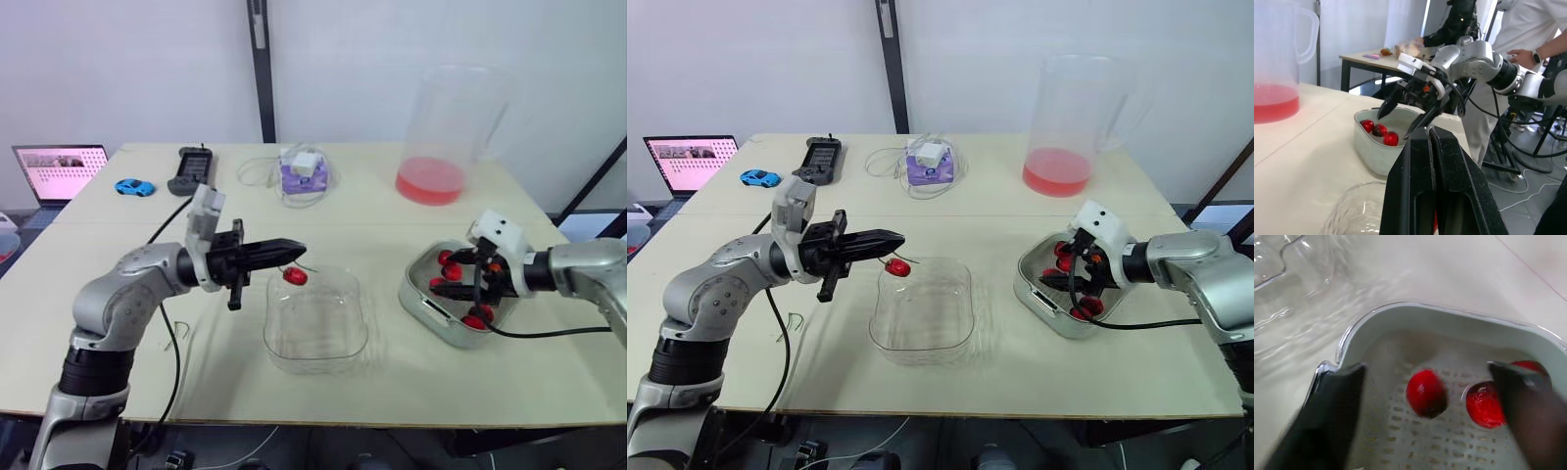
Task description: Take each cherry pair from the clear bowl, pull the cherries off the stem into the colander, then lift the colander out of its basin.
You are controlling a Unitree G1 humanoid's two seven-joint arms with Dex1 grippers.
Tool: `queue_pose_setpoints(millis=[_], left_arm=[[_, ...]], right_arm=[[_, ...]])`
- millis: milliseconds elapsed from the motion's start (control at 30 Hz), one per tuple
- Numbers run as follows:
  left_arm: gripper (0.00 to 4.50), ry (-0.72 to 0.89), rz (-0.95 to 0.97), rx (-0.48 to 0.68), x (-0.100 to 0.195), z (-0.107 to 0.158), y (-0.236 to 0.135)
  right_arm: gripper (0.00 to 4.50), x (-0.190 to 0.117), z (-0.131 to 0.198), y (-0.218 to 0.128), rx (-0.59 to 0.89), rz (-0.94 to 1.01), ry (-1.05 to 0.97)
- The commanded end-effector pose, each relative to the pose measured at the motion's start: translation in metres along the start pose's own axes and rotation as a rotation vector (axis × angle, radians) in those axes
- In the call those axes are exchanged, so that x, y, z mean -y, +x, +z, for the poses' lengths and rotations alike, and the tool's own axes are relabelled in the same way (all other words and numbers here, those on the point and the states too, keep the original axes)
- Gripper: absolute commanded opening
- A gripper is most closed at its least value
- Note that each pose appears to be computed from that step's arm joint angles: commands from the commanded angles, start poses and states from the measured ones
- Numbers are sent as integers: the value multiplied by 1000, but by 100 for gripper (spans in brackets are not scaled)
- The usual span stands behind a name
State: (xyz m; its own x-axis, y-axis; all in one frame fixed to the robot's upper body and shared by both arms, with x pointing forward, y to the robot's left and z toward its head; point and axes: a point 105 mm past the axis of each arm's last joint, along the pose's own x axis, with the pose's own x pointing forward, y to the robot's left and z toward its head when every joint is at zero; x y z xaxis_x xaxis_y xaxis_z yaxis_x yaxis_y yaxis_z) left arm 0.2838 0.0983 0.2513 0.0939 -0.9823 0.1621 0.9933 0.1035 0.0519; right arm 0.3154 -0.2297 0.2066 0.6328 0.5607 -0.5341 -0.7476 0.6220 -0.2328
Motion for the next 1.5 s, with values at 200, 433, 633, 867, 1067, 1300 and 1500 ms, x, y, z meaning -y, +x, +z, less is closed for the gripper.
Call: queue_pose_setpoints(millis=[200,433,633,867,1067,1300,1500], left_arm=[[0,44,-41,89,6,29,8],[0,35,-44,94,6,26,12],[0,36,-57,101,9,21,24],[0,45,-56,95,8,21,27],[0,53,-59,98,6,22,26],[0,66,-59,97,4,23,26],[0,72,-59,93,3,24,25]], right_arm=[[441,-51,74,-19,338,245,20],[441,-110,120,18,491,361,-92],[441,-136,136,45,551,374,-85],[441,-139,140,49,570,381,-69],[360,-142,138,53,540,389,-78],[313,-141,138,53,534,377,-70],[142,-139,137,54,522,365,-65]])
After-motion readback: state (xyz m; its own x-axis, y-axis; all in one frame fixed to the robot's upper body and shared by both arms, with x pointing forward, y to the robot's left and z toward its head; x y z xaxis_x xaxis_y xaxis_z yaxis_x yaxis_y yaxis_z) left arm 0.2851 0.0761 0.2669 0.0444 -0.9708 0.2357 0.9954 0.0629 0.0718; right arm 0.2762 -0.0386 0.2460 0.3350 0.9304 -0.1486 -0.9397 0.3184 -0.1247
